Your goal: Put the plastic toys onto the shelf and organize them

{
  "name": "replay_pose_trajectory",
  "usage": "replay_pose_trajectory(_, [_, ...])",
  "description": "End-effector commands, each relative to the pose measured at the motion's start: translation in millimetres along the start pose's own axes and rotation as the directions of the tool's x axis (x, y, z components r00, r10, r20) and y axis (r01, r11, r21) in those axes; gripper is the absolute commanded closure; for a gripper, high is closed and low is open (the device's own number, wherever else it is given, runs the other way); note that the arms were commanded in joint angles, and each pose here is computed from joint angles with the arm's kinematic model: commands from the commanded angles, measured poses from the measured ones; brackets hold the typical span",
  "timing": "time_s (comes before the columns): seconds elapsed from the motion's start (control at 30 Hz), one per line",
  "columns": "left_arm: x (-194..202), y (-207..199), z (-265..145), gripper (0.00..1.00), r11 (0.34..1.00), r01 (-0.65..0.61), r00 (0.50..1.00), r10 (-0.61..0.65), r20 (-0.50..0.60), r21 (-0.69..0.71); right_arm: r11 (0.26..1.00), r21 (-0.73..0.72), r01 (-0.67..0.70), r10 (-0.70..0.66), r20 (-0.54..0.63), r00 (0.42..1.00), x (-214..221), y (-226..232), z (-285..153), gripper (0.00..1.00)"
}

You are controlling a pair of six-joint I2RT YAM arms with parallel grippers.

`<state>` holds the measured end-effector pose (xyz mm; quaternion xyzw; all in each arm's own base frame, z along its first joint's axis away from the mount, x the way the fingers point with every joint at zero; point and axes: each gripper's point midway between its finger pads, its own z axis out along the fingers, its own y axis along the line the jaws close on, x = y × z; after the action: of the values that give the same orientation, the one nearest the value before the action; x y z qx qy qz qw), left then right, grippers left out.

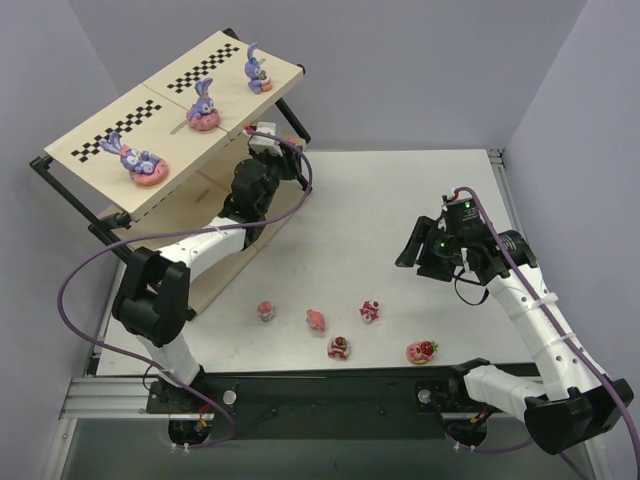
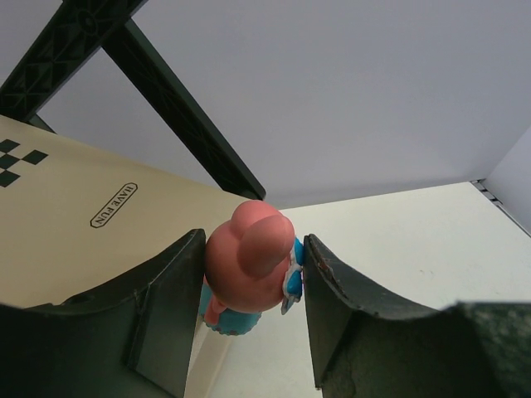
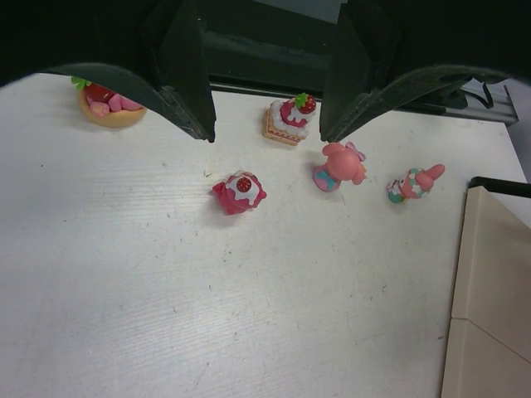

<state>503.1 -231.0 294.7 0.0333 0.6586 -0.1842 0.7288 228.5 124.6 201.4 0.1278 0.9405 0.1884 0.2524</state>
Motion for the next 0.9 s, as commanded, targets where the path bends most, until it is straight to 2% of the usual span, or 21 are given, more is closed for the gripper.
replay_pose_trajectory(0.0, [-49, 7, 9, 1.0, 0.999, 0.029, 0.986, -0.024, 0.167, -0.026, 1.0, -0.003, -0.011, 0.011, -0.017, 1.0, 6, -3, 1, 0.46])
replay_pose_trajectory(0.43, [-45, 37, 14, 1.0, 0.995, 0.027, 0.987, -0.012, 0.161, -0.094, 1.0, -0.003, 0.015, -0.015, -0.018, 1.0, 19, -14, 2, 0.46])
replay_pose_trajectory(0.67, [-38, 33, 17, 1.0, 0.998, 0.008, 0.991, 0.001, 0.135, -0.066, 0.999, 0.001, 0.034, -0.034, -0.014, 0.999, 21, -18, 6, 0.46])
replay_pose_trajectory(0.87, [-42, 40, 14, 1.0, 0.995, 0.006, 0.989, 0.009, 0.148, -0.102, 0.999, -0.007, 0.032, -0.032, -0.015, 0.999, 24, -18, 7, 0.46])
